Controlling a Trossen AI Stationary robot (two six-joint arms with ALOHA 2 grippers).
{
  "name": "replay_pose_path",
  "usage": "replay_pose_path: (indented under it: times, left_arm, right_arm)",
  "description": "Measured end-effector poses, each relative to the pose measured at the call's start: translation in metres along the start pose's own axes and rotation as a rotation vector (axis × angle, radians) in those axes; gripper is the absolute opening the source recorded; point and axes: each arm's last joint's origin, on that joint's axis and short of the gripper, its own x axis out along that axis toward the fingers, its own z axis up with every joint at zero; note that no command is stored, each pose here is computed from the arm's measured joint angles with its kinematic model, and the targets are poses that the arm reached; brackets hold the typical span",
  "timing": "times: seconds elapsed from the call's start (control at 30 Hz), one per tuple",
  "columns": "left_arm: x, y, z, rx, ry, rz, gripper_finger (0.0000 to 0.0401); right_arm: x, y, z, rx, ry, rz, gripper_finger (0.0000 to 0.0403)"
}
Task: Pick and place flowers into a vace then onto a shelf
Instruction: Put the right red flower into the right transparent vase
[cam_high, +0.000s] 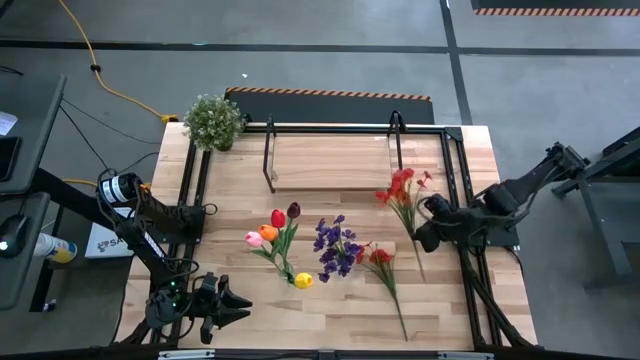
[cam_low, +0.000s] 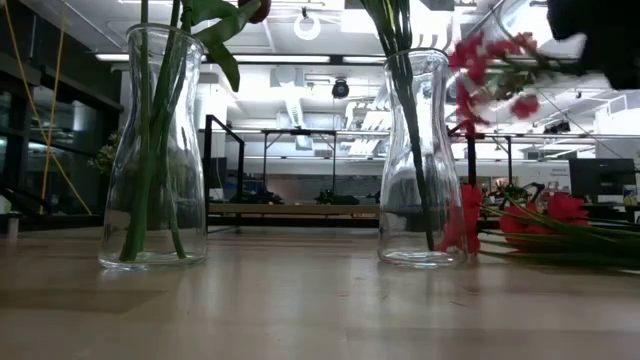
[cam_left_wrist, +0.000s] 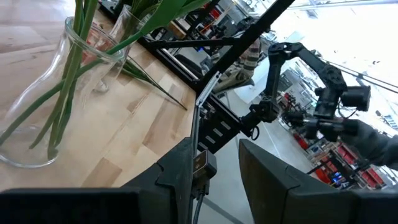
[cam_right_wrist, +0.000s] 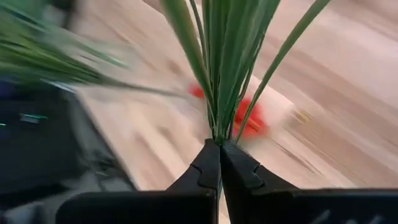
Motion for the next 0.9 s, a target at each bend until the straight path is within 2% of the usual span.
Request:
replay_pose_path:
  times: [0.2, 0.4, 0.6, 0.9]
  left_arm:
    - [0.0, 0.0, 0.0, 0.0, -0.003, 0.002, 0.0163]
    - [0.0, 0.0, 0.0, -0.011, -0.003, 0.002, 0.0163]
    - [0.0, 0.0, 0.0, -0.05, 0.01, -0.008, 0.0163]
    - [0.0, -0.001, -0.001, -0.053, 0.026, -0.019, 0.0163]
  right_arm:
    - [-0.013, 0.018, 0.01, -0.047, -0.19, 0.234, 0.0]
    - [-0.02, 0.036, 0.016, -0.137, -0.342, 0.375, 0.0]
    - [-0.024, 0.047, 0.02, -0.235, -0.483, 0.423, 0.0]
    - [-0.015, 0.058, 0.021, -0.281, -0.596, 0.388, 0.0]
